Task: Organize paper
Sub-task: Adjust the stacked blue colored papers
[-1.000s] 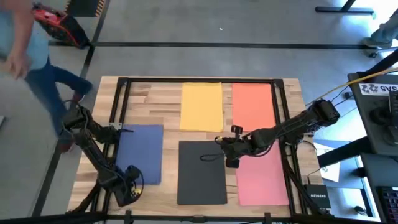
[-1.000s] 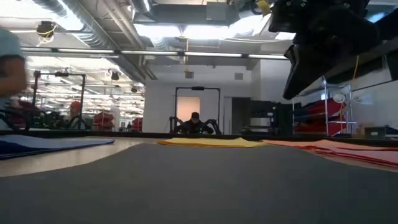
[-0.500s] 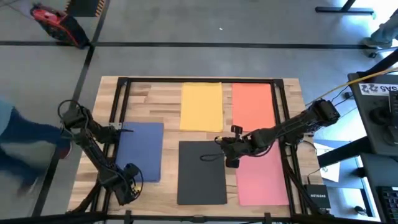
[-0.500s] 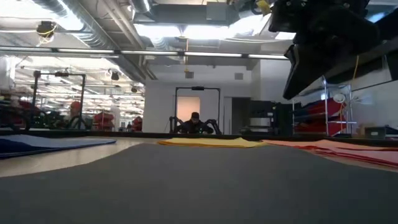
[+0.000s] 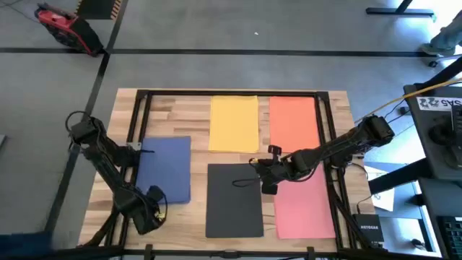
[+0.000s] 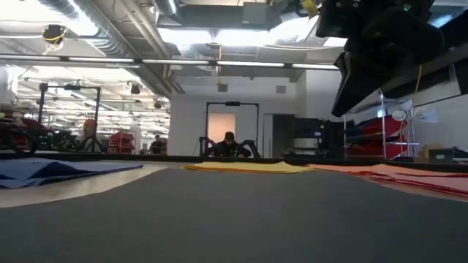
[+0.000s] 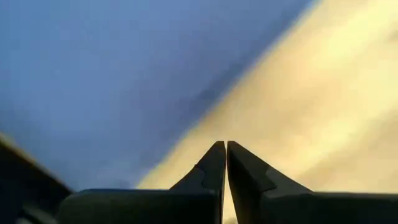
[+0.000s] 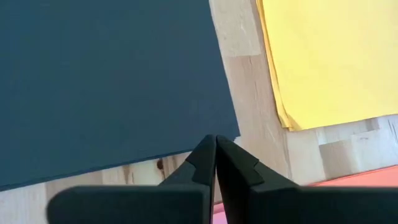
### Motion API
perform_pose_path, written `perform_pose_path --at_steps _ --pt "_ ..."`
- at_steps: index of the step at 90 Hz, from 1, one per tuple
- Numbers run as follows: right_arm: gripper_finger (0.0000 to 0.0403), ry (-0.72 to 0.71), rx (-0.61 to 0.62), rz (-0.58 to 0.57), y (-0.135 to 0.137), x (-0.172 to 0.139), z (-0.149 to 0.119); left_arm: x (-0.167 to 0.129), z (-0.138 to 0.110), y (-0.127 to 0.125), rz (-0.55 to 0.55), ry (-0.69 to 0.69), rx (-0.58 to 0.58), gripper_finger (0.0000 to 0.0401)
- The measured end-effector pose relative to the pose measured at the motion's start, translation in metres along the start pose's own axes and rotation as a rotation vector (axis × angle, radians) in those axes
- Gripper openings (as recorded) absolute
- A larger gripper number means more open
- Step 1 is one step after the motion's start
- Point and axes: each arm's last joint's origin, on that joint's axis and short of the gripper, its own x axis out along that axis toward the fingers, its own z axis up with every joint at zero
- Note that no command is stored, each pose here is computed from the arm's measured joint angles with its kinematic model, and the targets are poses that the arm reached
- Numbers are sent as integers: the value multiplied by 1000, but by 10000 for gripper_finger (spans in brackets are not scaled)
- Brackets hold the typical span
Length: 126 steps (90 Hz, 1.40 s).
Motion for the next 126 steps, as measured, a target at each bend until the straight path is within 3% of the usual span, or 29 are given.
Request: perform_pose_path --at_steps 15,53,67,91,126 --pt "0 0 0 0 0 0 0 -12 7 -13 -186 -123 110 0" --pt "0 -1 0 1 0 0 0 -3 78 -22 -111 -275 380 0" --pt "0 0 0 1 0 0 0 3 96 -34 -186 -294 462 0" --pt "0 1 -1 1 0 0 0 11 93 -41 -244 -204 595 0" --pt "0 -2 -3 -6 0 0 0 34 93 -40 -142 -163 605 0"
